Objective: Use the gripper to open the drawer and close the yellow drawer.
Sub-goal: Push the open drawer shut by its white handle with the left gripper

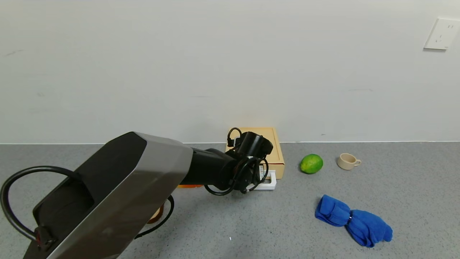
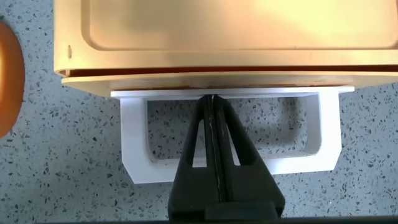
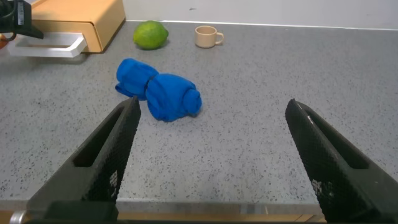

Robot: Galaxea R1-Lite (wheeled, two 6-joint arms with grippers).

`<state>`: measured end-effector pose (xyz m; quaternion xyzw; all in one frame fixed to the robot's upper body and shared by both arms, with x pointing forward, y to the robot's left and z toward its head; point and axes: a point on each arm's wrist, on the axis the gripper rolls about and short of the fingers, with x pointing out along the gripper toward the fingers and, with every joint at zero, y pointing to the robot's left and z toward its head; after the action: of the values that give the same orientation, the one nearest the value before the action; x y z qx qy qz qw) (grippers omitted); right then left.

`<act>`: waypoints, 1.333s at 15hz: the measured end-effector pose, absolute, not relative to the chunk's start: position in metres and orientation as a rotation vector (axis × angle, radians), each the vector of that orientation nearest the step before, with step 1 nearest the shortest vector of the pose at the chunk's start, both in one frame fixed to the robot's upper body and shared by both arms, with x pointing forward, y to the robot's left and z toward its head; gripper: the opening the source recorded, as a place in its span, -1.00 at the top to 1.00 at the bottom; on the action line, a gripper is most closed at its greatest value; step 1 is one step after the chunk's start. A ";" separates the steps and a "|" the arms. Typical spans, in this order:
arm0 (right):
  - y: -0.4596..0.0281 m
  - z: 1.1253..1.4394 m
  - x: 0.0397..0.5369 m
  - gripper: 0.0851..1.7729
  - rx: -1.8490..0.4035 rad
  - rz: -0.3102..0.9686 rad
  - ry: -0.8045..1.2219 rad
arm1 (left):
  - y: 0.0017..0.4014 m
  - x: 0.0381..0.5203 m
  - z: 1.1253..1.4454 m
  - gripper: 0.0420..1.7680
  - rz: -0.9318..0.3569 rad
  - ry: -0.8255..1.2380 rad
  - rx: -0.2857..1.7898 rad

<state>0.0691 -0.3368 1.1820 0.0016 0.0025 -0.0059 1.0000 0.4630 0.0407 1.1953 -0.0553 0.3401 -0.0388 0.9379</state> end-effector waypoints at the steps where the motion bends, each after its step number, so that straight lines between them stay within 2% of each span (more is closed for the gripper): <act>1: -0.337 1.182 0.069 -0.93 0.003 -0.011 0.005 | 0.041 0.464 1.195 0.93 -0.079 0.695 -0.113; 12: -0.337 1.182 0.069 -0.93 0.003 -0.011 0.005 | 0.039 0.456 1.202 0.93 -0.088 0.689 -0.093; 16: -0.337 1.182 0.069 -0.93 0.003 -0.012 0.005 | 0.045 0.436 1.227 0.93 -0.119 0.676 -0.071; 20: -0.337 1.182 0.069 -0.93 0.003 -0.012 0.005 | 0.067 0.416 1.253 0.93 -0.194 0.682 -0.023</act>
<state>0.0691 -0.3368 1.1820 0.0016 0.0025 -0.0060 1.0000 0.4164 0.0666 1.2526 -0.0112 0.3338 -0.0950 0.9378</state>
